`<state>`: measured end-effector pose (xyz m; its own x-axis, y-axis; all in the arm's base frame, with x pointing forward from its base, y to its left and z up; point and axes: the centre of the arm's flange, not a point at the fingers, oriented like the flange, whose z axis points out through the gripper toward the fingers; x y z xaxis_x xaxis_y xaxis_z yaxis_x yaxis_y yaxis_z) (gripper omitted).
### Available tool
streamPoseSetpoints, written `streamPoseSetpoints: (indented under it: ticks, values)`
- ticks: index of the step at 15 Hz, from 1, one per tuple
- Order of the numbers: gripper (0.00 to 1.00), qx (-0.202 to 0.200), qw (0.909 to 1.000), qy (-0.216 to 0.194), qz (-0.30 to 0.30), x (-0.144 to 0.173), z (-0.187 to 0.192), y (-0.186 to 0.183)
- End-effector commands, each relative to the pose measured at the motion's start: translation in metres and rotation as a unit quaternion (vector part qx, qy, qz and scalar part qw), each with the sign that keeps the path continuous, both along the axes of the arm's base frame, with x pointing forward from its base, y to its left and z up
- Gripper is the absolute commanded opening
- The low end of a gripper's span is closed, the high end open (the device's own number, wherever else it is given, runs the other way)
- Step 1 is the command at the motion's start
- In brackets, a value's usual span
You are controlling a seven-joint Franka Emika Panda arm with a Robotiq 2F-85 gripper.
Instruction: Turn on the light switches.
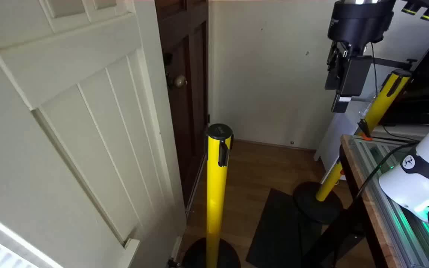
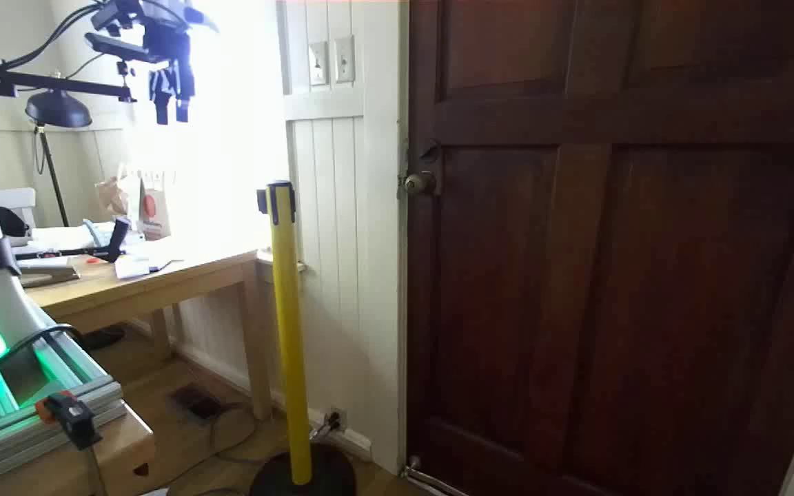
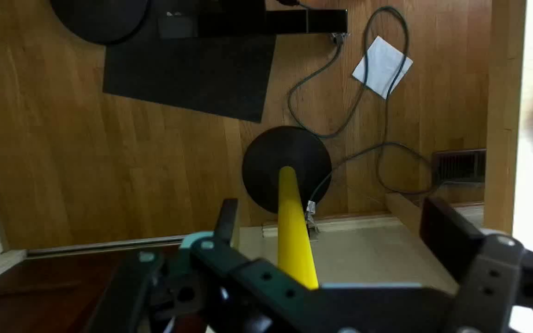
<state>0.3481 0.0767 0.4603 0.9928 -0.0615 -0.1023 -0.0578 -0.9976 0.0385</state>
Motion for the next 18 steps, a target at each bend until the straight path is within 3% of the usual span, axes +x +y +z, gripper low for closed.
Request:
streamPoseSetpoints:
  ticks: [1,9,11,15,18]
  values:
    - [1.00,0.000,1.0000,0.000,0.000,0.000,0.000,0.000]
    - [1.00,0.000,1.0000,0.000,0.000,0.000,0.000,0.000]
    - [1.00,0.014,0.9988,-0.037,-0.028,0.014,-0.005,0.000]
    - [1.00,0.084,0.9862,-0.071,-0.124,0.050,-0.023,0.008]
    - [1.00,0.127,0.9705,-0.077,-0.190,0.071,-0.042,0.008]
